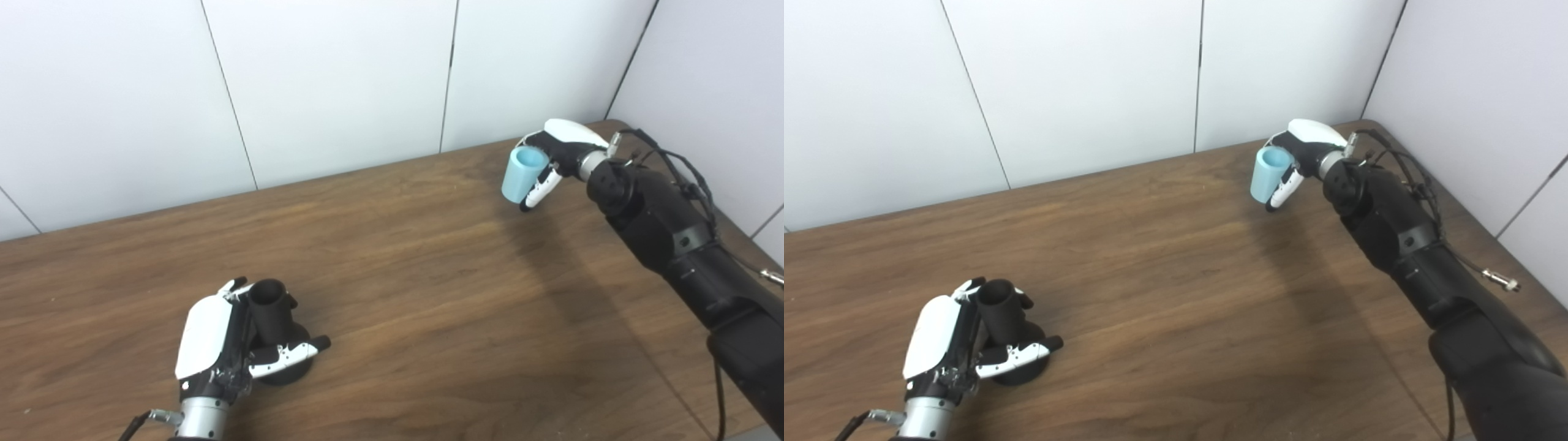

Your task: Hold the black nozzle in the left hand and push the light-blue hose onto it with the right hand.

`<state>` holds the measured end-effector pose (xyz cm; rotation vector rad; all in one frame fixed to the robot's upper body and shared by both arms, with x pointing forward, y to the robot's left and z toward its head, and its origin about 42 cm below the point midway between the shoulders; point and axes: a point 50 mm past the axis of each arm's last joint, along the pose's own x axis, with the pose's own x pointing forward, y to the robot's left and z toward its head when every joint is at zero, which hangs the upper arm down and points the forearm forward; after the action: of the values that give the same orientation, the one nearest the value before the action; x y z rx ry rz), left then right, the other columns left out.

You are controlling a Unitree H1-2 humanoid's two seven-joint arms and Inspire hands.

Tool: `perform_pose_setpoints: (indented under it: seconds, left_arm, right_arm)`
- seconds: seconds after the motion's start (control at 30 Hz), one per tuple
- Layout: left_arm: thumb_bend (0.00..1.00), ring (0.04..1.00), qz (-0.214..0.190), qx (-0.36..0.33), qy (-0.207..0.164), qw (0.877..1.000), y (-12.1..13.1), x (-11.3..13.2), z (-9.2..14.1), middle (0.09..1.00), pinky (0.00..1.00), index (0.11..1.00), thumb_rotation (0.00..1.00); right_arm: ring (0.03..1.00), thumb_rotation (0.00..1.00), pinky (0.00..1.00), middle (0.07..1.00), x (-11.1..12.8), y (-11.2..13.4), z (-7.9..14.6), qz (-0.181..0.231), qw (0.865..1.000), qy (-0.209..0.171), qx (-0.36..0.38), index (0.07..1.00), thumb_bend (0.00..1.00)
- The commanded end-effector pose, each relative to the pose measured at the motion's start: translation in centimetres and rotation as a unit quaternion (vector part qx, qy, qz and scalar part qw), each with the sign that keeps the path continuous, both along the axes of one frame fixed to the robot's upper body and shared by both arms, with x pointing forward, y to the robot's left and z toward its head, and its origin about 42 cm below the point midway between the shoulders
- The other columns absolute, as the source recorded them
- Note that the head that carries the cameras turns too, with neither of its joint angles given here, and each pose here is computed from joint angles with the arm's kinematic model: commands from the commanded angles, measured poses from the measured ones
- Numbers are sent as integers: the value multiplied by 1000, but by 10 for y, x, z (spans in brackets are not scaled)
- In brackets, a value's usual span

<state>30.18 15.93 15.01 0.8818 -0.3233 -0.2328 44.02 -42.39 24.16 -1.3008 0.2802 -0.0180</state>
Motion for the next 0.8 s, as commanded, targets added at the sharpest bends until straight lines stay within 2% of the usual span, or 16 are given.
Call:
perform_pose_setpoints:
  seconds: [0.0,0.13,0.47,0.67,0.7,0.77]
  left_arm:
    - [523,630,-4,17,9,1000,-1,-3,-4,453,878,507,0]
    - [523,626,-5,17,9,1000,-1,-2,-4,442,876,509,0]
    - [522,624,-8,16,9,1000,-3,-3,-4,442,873,510,0]
    - [522,620,-7,13,9,1000,-3,-3,-4,439,873,509,0]
    - [522,621,-7,15,10,1000,-3,-3,-4,440,875,509,0]
    - [523,624,-7,17,11,1000,-3,-3,-4,445,879,507,0]
  right_arm:
    - [730,131,720,709,7,-6,43,5,998,-58,-19,736,865]
    - [740,131,740,707,8,-7,43,3,998,-61,-21,740,863]
    - [655,119,626,681,9,-7,47,9,997,-76,-15,739,845]
    - [565,83,564,572,8,-4,47,7,996,-88,-19,726,813]
    - [555,34,570,521,8,-4,47,6,995,-93,-26,713,669]
    - [523,8,559,492,8,-4,45,6,994,-103,-36,676,596]
